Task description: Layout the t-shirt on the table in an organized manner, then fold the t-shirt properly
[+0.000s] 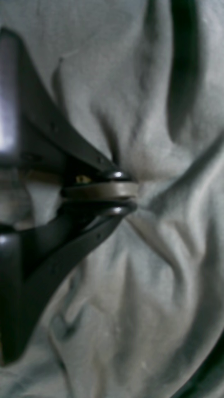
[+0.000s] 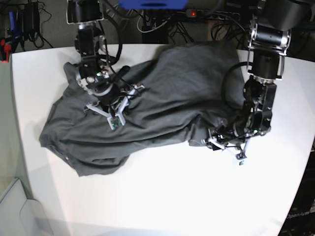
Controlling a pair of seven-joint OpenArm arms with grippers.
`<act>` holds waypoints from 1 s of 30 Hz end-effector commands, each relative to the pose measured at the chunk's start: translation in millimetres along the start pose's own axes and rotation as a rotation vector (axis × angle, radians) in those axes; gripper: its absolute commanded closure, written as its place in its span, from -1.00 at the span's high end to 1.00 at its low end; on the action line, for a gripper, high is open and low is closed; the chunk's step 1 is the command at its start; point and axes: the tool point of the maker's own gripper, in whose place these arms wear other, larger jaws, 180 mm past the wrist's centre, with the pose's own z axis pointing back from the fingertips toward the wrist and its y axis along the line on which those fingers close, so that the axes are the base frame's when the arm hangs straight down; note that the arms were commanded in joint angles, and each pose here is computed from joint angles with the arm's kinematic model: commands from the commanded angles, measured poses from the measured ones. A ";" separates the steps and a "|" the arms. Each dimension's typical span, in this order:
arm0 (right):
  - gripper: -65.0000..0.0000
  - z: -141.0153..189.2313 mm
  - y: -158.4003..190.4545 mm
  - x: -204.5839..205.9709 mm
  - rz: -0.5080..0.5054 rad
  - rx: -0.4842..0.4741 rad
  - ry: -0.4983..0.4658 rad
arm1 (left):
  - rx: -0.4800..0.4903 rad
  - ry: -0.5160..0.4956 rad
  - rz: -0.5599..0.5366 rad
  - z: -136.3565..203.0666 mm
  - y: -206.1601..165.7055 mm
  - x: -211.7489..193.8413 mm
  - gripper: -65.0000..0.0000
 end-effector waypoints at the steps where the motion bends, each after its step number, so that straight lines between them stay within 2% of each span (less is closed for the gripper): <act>1: -1.00 5.8 -3.6 -52.3 0.038 -0.019 0.221 | -0.013 -0.059 -0.013 5.1 -4.0 24.1 -0.04; 4: -1.00 5.4 -4.2 -50.8 0.039 -0.020 0.218 | -0.003 -0.040 -0.021 4.2 0.2 16.4 -0.05; 9: -1.00 5.0 -4.8 -49.3 0.039 -0.021 0.216 | 0.063 0.067 -0.086 -7.8 16.6 -22.8 -0.08; 11: -1.00 4.8 -5.1 -48.5 0.040 -0.021 0.214 | 0.106 0.118 -0.095 -12.6 31.1 -40.8 -0.27; 13: -1.00 4.8 -5.1 -48.5 0.040 -0.021 0.214 | 0.134 0.159 -0.083 -15.0 43.5 -55.9 -0.58; 15: -1.00 4.8 -5.1 -48.5 0.040 -0.021 0.214 | 0.151 0.177 -0.071 -15.2 52.3 -61.9 -1.00; 16: -1.00 4.8 -5.1 -48.5 0.040 -0.021 0.214 | 0.153 0.177 -0.068 -14.8 54.2 -62.0 -1.00; 17: -1.00 4.8 -5.1 -48.5 0.040 -0.021 0.214 | 0.155 0.173 -0.071 -14.5 54.4 -59.5 -0.95; 20: -1.00 4.8 -5.1 -48.5 0.040 -0.021 0.214 | 0.167 0.130 -0.094 -7.3 58.4 -39.8 -0.99; 25: -1.00 4.8 -5.7 -46.7 0.040 -0.023 0.210 | 0.157 -0.013 -0.160 15.0 52.2 24.3 -0.98; 27: -1.00 6.6 -8.1 -38.7 0.044 -0.031 0.189 | 0.162 -0.068 -0.148 27.6 55.8 48.6 -0.98; 30: -1.00 13.2 -11.1 -21.8 0.051 -0.045 0.139 | 0.179 -0.126 -0.072 50.9 69.7 75.8 -0.98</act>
